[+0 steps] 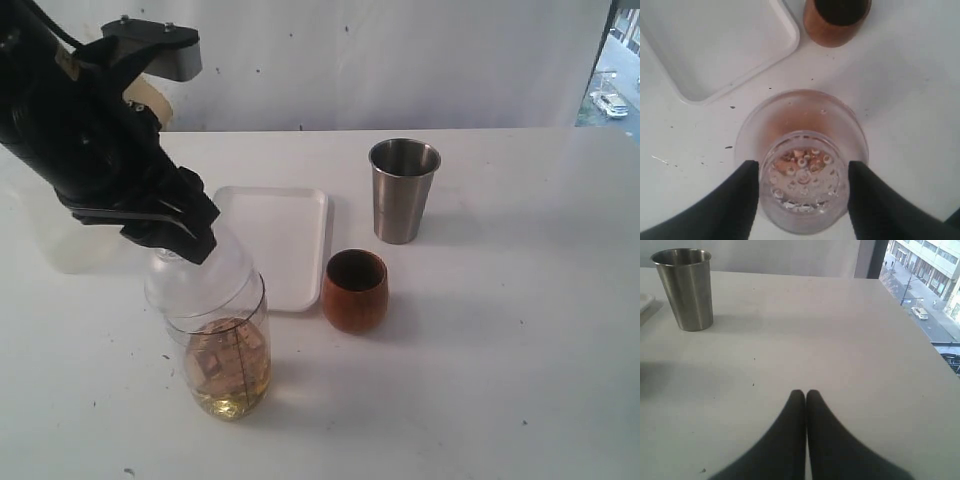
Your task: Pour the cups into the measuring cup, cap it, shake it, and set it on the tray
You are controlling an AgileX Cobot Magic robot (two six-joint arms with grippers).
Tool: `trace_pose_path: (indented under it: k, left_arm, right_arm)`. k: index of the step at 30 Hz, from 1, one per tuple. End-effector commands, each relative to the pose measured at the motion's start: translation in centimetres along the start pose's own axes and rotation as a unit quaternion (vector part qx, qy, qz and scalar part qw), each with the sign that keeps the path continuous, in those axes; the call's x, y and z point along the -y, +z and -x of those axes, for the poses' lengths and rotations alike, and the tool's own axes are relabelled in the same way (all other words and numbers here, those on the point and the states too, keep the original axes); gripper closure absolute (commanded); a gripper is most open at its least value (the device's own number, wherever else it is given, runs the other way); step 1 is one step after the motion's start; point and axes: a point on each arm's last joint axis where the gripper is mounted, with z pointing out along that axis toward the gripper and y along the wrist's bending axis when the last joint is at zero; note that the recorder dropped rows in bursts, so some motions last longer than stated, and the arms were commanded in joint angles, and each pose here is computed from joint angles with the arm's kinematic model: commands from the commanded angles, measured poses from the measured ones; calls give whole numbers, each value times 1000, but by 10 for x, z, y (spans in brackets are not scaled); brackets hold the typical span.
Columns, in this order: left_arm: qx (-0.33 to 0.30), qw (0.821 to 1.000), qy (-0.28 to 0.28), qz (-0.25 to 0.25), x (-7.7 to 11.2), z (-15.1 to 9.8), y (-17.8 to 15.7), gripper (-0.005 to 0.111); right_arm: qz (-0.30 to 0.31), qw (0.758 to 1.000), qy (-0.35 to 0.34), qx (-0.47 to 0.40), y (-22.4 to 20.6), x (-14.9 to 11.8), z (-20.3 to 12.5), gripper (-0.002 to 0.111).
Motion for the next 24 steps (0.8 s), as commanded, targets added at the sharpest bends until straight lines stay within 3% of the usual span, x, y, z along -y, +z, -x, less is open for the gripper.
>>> trace_pose_path:
  k: [1, 24]
  left_arm:
    - [10, 1000, -2, -9, 3, 1, -1, 57]
    - [17, 999, 28, -2, 4, 7, -15, 60]
  right_arm:
    - [-3, 1000, -5, 4, 0, 0, -1, 108]
    - [-3, 1000, -5, 4, 0, 0, -1, 108]
